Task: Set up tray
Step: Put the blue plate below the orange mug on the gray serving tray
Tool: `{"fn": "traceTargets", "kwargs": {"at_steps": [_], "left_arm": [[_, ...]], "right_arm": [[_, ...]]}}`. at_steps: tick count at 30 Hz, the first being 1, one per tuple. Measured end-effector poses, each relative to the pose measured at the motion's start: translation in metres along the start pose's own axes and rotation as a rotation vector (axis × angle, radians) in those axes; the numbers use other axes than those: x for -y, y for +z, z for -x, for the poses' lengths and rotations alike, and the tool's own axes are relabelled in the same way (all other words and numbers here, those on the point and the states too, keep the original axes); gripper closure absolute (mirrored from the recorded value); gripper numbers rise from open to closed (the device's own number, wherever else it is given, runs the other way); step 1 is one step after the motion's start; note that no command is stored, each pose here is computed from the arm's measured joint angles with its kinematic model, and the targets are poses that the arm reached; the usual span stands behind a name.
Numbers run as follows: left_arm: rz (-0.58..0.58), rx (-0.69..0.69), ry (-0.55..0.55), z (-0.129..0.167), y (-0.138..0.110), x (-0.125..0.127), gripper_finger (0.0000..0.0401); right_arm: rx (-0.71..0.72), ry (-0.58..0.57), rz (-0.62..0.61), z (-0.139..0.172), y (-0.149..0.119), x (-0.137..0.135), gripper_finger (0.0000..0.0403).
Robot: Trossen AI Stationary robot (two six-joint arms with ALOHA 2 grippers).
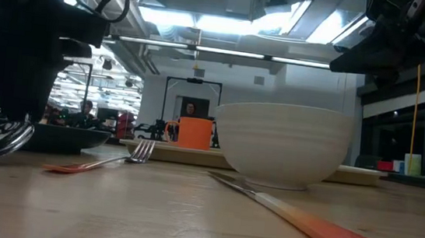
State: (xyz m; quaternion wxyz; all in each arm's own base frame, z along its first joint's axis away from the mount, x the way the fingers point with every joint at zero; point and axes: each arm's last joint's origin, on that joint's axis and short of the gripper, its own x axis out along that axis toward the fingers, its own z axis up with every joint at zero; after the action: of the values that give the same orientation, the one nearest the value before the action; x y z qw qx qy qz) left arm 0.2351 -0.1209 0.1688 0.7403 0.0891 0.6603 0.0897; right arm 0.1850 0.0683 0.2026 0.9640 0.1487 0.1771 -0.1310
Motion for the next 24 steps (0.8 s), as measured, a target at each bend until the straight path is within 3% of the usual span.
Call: {"fn": "traceTargets", "kwargs": {"at_steps": [15,24], "left_arm": [[0.025,0.005,0.045,-0.004,-0.003,-0.002,0.0288],[0.073,0.004,0.020,-0.023,-0.013,-0.001,0.0288]], "right_arm": [[0.000,0.000,-0.021,0.000,0.000,0.000,0.0397],[0.001,-0.001,-0.021,0.000,0.000,0.000,0.0397]]}}
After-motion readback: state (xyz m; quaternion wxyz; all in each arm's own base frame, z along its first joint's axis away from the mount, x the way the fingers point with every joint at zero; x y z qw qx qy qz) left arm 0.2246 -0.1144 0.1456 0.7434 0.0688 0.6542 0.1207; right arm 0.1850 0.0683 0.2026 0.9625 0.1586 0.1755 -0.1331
